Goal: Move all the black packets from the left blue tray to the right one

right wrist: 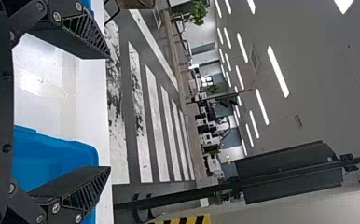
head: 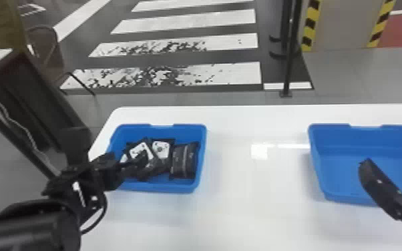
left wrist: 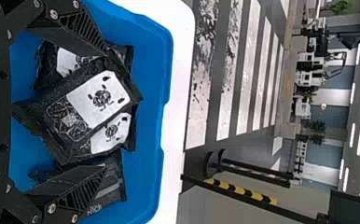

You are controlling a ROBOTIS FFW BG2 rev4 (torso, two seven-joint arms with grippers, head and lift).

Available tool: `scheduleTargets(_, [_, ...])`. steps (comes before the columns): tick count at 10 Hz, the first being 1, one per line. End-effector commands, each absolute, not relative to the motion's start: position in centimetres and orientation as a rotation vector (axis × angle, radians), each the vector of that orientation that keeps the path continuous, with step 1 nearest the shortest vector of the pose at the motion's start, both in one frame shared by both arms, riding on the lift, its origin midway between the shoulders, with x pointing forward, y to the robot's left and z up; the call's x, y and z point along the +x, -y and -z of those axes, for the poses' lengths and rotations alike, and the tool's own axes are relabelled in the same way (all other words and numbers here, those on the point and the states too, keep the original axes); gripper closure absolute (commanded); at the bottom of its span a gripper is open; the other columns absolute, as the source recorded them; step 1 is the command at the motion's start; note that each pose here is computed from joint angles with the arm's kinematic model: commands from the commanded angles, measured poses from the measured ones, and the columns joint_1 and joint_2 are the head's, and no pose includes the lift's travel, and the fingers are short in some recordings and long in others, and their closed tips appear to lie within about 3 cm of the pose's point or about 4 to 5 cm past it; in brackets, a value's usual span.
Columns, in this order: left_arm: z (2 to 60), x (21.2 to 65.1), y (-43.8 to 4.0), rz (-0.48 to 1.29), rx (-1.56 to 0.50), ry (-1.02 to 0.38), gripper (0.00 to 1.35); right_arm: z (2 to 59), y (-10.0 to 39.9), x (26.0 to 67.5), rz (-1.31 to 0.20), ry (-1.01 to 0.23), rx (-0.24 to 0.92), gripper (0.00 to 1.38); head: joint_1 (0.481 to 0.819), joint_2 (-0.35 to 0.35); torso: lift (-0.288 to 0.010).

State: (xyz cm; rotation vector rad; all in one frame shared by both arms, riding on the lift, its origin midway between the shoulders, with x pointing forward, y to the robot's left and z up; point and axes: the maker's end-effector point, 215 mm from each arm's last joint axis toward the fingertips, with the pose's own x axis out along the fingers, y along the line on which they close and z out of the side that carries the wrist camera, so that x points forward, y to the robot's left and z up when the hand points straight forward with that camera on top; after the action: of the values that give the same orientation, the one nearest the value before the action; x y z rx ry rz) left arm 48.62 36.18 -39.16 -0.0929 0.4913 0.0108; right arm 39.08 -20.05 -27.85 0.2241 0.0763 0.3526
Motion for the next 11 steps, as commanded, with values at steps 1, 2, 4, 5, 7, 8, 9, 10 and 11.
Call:
scheduleTargets(1, [40.6, 49.7, -36.9, -0.027, -0.108, -0.521, 0.17, 28.0, 20.0, 39.0, -0.354, -0.08, 0.226, 0.18, 0.695, 0.202, -0.14])
scheduleTargets(2, [41.4, 50.7, -37.0, -0.028, -0.125, -0.544, 0.16, 28.0, 20.0, 39.0, -0.354, -0.08, 0.226, 0.18, 0.695, 0.207, -0.14])
scheduleTargets(4, [42.2, 52.5, -36.0, -0.006, -0.142, -0.574, 0.16, 28.1, 19.9, 39.0, -0.357, -0.083, 0.229, 0.18, 0.695, 0.206, -0.14])
scheduleTargets(5, [43.7, 52.6, -35.5, 0.0, -0.161, -0.621, 0.16, 28.1, 19.9, 39.0, -0.358, -0.081, 0.235, 0.18, 0.695, 0.198, -0.14])
scheduleTargets(7, [44.7, 52.8, -35.0, -0.005, -0.167, -0.66, 0.16, 28.1, 19.9, 39.0, -0.358, -0.082, 0.241, 0.18, 0.695, 0.188, -0.14])
scheduleTargets(8, [45.5, 53.4, -34.8, -0.002, -0.188, -0.678, 0.16, 28.3, 19.8, 38.8, -0.359, -0.087, 0.242, 0.18, 0.695, 0.187, -0.14])
scheduleTargets(9, [46.4, 53.9, -34.4, 0.005, -0.208, -0.704, 0.17, 28.3, 19.8, 38.8, -0.36, -0.087, 0.243, 0.18, 0.695, 0.184, -0.14])
scheduleTargets(10, [46.5, 54.3, -34.0, 0.011, -0.21, -0.712, 0.17, 28.2, 19.8, 38.9, -0.362, -0.084, 0.243, 0.18, 0.695, 0.178, -0.14])
scheduleTargets(11, [47.0, 54.5, -33.7, 0.017, -0.226, -0.723, 0.18, 28.3, 19.8, 38.8, -0.363, -0.09, 0.243, 0.18, 0.695, 0.172, -0.14])
